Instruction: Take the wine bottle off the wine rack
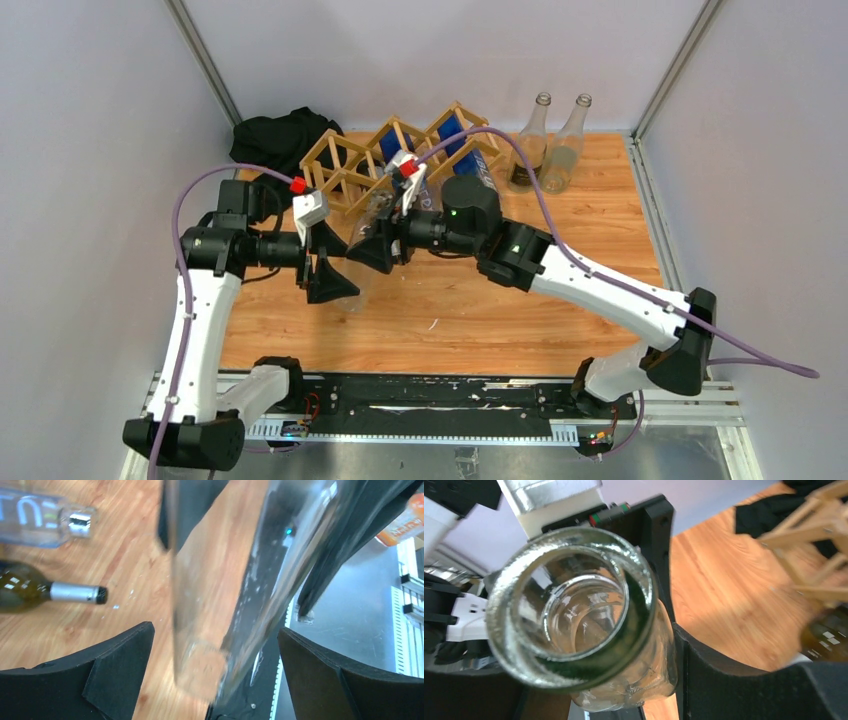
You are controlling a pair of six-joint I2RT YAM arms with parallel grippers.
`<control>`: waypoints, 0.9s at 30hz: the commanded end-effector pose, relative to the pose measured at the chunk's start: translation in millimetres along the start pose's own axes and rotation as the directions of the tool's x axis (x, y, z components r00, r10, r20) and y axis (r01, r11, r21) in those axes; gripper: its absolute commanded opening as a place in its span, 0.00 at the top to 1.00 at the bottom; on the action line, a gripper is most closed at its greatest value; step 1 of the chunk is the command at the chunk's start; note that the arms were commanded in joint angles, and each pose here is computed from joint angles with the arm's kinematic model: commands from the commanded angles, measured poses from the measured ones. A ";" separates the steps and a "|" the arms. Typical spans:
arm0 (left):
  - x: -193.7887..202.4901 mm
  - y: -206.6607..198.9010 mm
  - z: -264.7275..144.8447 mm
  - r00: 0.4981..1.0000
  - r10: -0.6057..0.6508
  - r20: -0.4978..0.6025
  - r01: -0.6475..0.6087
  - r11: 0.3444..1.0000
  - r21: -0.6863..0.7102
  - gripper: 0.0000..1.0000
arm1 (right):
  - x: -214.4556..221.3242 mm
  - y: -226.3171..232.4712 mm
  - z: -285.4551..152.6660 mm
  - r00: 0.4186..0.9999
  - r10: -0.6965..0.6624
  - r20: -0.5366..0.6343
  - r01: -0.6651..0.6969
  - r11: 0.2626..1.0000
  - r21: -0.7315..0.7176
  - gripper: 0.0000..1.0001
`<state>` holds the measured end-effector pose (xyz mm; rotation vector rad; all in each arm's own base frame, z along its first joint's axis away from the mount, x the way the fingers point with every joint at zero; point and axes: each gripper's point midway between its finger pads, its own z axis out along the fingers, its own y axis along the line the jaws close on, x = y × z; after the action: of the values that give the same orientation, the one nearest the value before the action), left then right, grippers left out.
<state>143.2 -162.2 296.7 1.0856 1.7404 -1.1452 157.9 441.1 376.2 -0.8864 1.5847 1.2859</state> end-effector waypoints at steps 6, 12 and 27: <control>-6.2 66.1 -21.0 0.982 -0.087 -0.169 0.031 0.952 -0.305 0.00 | -22.5 -78.2 -98.2 0.998 -0.060 0.029 0.044 0.924 0.380 1.00; -9.1 99.8 -40.2 0.962 -0.125 -0.242 -0.001 0.887 -0.463 0.00 | -14.3 -151.0 -177.9 0.998 -0.055 -0.020 0.053 0.717 0.695 1.00; -11.6 115.7 -44.4 0.953 -0.166 -0.255 0.013 0.861 -0.509 0.00 | -0.6 -254.7 -298.2 0.999 0.044 -0.016 0.004 0.260 0.966 1.00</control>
<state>247.4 -96.1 277.0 0.8805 2.2055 -0.5549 316.3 125.6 308.9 -0.1353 1.9967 0.1623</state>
